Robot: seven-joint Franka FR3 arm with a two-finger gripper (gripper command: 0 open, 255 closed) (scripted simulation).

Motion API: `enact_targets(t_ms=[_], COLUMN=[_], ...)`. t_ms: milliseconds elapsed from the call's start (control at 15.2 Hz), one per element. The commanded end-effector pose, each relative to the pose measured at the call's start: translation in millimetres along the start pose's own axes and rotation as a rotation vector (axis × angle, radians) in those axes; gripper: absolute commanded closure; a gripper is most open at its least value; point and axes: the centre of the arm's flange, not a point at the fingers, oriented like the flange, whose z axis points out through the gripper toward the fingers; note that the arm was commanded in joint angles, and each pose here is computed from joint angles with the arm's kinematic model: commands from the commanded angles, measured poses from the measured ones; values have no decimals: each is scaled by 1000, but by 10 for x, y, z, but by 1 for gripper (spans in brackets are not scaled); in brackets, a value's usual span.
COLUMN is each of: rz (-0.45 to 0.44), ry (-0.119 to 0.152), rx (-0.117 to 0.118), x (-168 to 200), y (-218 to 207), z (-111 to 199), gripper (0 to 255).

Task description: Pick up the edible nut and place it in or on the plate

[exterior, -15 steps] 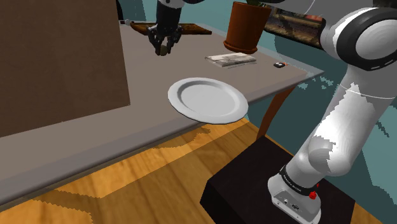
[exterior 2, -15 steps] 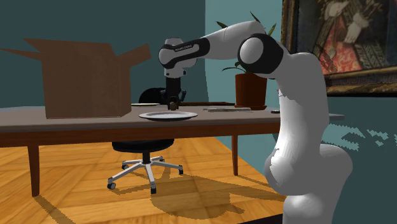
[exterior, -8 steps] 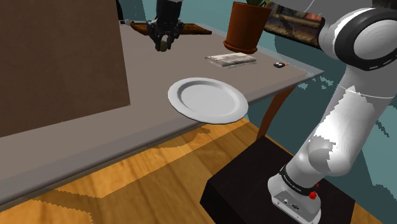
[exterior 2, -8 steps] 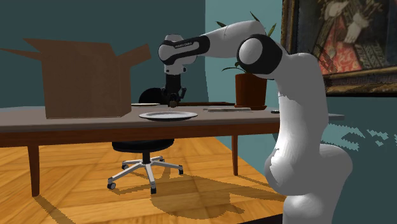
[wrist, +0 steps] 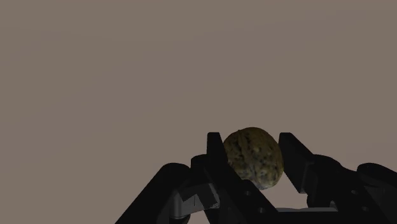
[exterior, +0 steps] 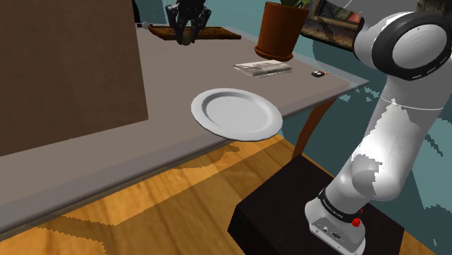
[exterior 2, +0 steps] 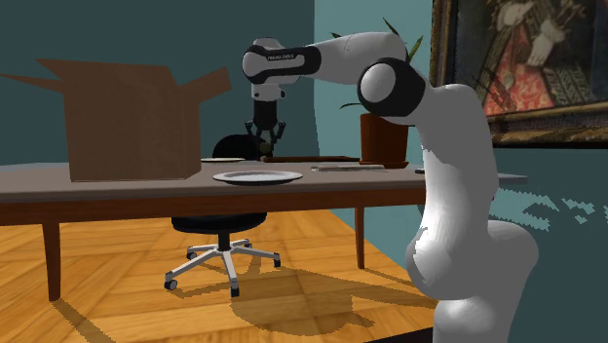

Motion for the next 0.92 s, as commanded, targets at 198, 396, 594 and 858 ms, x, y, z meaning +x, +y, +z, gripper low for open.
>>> enact_targets(t_ms=[198, 396, 594, 858], rz=[0, 0, 0, 0], ry=[-1, -1, -1, -1], rx=[0, 0, 0, 0], x=[62, -180, -553, -1050], y=[2, -54, -140, -254], z=[-250, -343, -446, -583], gripper=[255, 255, 255, 255])
